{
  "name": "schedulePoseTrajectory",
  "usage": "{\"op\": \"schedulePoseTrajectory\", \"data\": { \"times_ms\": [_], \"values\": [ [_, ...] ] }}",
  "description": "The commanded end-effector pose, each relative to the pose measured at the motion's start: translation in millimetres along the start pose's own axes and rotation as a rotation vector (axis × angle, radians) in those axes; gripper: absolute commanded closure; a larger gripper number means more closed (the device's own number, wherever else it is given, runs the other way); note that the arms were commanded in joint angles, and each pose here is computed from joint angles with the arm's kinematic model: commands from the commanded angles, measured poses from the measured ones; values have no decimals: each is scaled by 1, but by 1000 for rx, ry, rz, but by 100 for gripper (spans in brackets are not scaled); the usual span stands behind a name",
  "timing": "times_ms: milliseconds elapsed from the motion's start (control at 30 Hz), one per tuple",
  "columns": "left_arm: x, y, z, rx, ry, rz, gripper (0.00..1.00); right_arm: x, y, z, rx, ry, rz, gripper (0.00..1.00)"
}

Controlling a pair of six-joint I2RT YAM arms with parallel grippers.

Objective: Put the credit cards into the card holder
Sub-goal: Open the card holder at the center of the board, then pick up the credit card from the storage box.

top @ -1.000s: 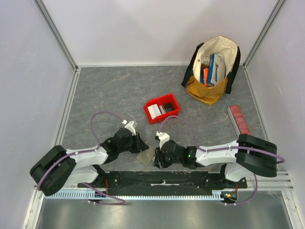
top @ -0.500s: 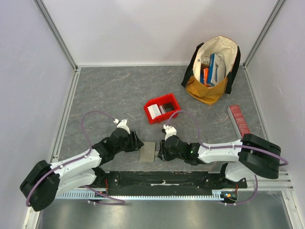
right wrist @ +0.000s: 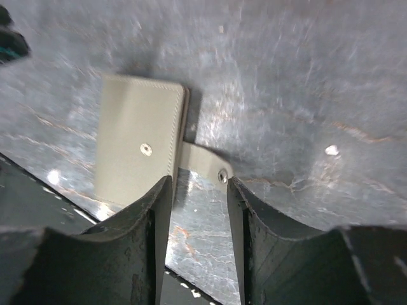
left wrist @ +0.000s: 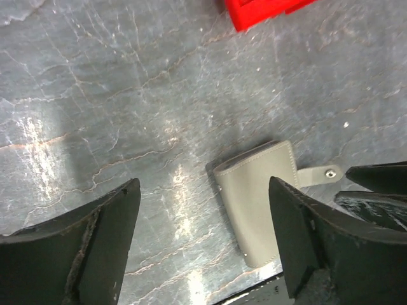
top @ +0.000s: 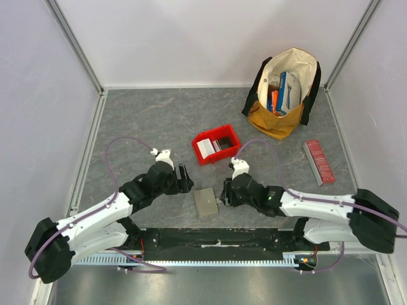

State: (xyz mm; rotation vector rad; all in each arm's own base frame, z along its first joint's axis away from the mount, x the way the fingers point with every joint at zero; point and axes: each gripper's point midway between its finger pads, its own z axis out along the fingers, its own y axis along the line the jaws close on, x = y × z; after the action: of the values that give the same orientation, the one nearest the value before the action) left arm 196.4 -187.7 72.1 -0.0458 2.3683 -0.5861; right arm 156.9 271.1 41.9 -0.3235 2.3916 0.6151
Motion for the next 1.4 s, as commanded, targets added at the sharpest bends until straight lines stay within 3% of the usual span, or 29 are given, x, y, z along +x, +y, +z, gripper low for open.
{"op": "schedulePoseTrajectory", "data": {
  "times_ms": [0, 267, 567, 933, 1367],
  "values": [
    [-30, -4, -8, -57, -55, 29, 9, -66, 9, -28, -13, -150, 31, 50],
    [-82, -25, 16, 34, -45, -53, 5, -159, 3, -31, 48, -221, 57, 32],
    [-119, -25, 59, 141, 8, -150, 27, -224, -8, 26, 49, -159, 109, 31],
    [-112, -10, 102, 145, 46, -235, 39, -232, -25, 85, 33, -68, 106, 27],
    [-97, -16, 125, 238, 70, -287, 54, -224, -37, 121, -29, -33, 141, 25]
  ]
}}
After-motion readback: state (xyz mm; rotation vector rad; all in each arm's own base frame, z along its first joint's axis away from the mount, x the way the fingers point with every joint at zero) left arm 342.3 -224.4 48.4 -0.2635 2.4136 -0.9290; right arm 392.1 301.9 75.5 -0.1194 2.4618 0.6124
